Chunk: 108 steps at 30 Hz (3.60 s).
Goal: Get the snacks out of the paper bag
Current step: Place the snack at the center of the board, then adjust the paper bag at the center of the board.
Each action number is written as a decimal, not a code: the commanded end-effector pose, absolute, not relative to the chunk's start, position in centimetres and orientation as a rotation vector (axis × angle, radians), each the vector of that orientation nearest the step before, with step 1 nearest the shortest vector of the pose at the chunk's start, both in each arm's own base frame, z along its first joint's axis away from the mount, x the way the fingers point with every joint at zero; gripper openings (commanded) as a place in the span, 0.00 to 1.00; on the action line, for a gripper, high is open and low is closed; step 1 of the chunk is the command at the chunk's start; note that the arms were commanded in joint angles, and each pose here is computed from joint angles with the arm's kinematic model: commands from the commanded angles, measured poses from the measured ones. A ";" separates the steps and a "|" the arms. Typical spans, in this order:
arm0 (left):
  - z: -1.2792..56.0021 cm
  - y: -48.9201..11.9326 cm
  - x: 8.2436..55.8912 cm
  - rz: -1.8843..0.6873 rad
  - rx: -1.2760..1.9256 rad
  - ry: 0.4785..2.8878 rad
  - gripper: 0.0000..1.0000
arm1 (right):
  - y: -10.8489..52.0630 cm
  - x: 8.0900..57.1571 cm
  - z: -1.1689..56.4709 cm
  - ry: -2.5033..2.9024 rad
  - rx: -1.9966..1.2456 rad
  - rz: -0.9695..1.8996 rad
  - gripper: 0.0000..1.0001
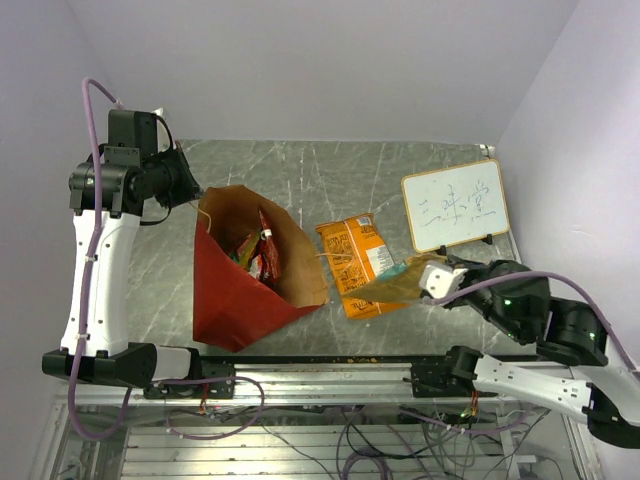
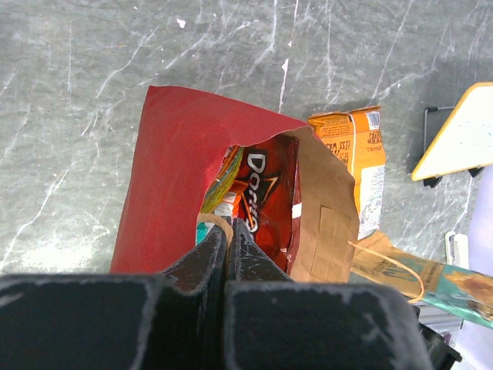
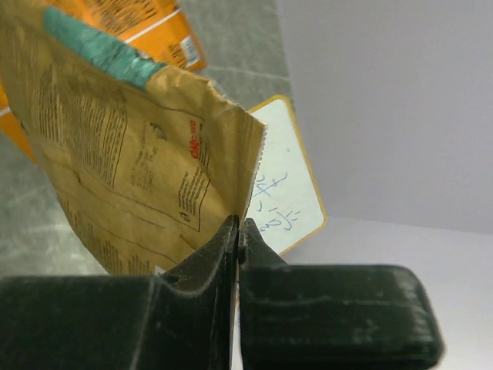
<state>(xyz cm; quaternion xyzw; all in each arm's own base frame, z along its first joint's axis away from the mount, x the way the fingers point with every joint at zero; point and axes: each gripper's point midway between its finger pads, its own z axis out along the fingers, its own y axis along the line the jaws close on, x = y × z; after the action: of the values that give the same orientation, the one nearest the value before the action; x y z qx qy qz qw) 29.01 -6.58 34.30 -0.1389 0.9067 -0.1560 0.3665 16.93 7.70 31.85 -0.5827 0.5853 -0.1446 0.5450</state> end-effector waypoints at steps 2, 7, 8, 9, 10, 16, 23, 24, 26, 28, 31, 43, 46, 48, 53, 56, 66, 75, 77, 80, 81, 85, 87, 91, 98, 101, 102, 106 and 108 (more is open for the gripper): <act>36.0 -7.0 29.3 -0.422 -0.314 2.274 0.07 | 8.8 16.9 27.7 1.328 -1.644 -0.410 0.00; 36.0 -7.1 29.3 -0.434 -0.307 2.278 0.07 | 13.5 19.0 26.0 1.229 -1.659 -0.403 0.00; 36.0 -7.2 29.3 -0.441 -0.306 2.278 0.07 | 14.5 19.4 25.6 1.223 -1.674 -0.399 0.00; 36.1 -7.3 29.3 -0.446 -0.305 2.277 0.07 | 15.3 19.6 25.0 1.218 -1.695 -0.389 0.00; 36.1 -7.3 29.3 -0.449 -0.306 2.274 0.07 | 16.1 19.9 24.6 1.214 -1.710 -0.380 0.00; 36.7 -7.5 29.5 -0.463 -0.294 2.258 0.07 | 17.5 23.2 22.2 1.235 -1.770 -0.308 0.00; 36.6 -7.3 28.9 -0.449 -0.298 2.254 0.07 | 19.8 27.8 20.9 1.156 -1.836 -0.180 0.00; 36.5 -7.2 28.7 -0.446 -0.302 2.256 0.07 | 20.3 28.4 20.6 1.152 -1.838 -0.171 0.00; 36.4 -7.2 28.4 -0.449 -0.307 2.255 0.07 | 21.7 29.4 20.2 1.120 -1.841 -0.144 0.00; 36.3 -7.3 28.0 -0.459 -0.313 2.253 0.07 | 22.8 30.5 19.6 1.100 -1.848 -0.133 0.00; 35.4 -7.7 27.4 -0.498 -0.331 2.266 0.07 | 23.9 32.7 18.5 1.088 -1.879 -0.162 0.00; 34.8 -8.3 26.4 -0.561 -0.384 2.267 0.07 | 26.1 39.0 16.1 1.049 -1.866 -0.176 0.00; 35.2 -8.2 26.5 -0.553 -0.392 2.252 0.07 | 26.3 40.0 16.8 1.088 -1.765 -0.183 0.27; 35.4 -8.1 26.6 -0.551 -0.395 2.239 0.07 | 25.8 40.6 18.4 1.146 -1.638 -0.222 0.45; 35.5 -8.3 27.4 -0.571 -0.407 2.221 0.07 | 22.4 40.1 22.2 1.398 -1.335 -0.241 0.64; 35.6 -8.1 28.0 -0.556 -0.406 2.206 0.07 | 19.7 38.9 23.8 1.587 -1.111 -0.217 0.66; 36.2 -8.2 30.9 -0.530 -0.377 2.227 0.07 | 22.4 32.4 30.0 1.841 -0.524 0.464 0.76; 36.1 -8.3 31.9 -0.527 -0.376 2.235 0.07 | 28.4 27.8 28.5 2.020 -0.652 0.950 0.71; 36.4 -7.9 32.0 -0.506 -0.376 2.233 0.07 | 28.8 27.9 26.8 2.127 -0.661 0.958 0.71; 37.1 -7.1 32.3 -0.459 -0.383 2.216 0.07 | 30.0 27.2 25.3 2.218 -0.716 1.042 0.71; 37.4 -6.7 32.5 -0.440 -0.390 2.211 0.07 | 30.7 26.7 24.6 2.250 -0.753 1.098 0.71; 39.6 -5.7 33.8 -0.374 -0.375 2.168 0.07 | 33.1 24.5 22.7 2.329 -0.869 1.185 0.70; 40.2 -5.2 34.7 -0.342 -0.364 2.156 0.07 | 34.5 23.4 21.6 2.359 -0.918 1.166 0.68; 40.9 -5.5 36.2 -0.384 -0.324 2.136 0.07 | 37.1 21.3 20.5 2.407 -0.964 1.173 0.67; 40.0 -8.6 35.5 -0.584 -0.200 2.158 0.07 | 40.4 18.4 21.5 2.331 -0.958 1.305 0.66; 38.7 -9.5 34.2 -0.645 -0.187 2.193 0.07 | 39.3 19.9 21.4 2.323 -0.965 1.154 0.66; 38.3 -9.6 33.8 -0.656 -0.185 2.202 0.07 | 38.7 20.7 21.7 2.312 -0.963 1.093 0.67; 37.2 -9.7 32.4 -0.664 -0.189 2.234 0.07 | 34.4 26.5 22.3 2.298 -0.783 0.784 0.82; 36.9 -9.3 32.0 -0.641 -0.197 2.247 0.07 | 30.7 30.6 22.0 2.381 -0.495 0.665 0.95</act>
<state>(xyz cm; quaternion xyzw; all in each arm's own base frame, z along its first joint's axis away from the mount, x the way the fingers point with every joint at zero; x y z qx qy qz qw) 32.94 -8.67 34.68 -0.1035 0.9005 -0.2271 0.3560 22.87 37.06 19.64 -0.3178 0.8560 0.3497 0.2095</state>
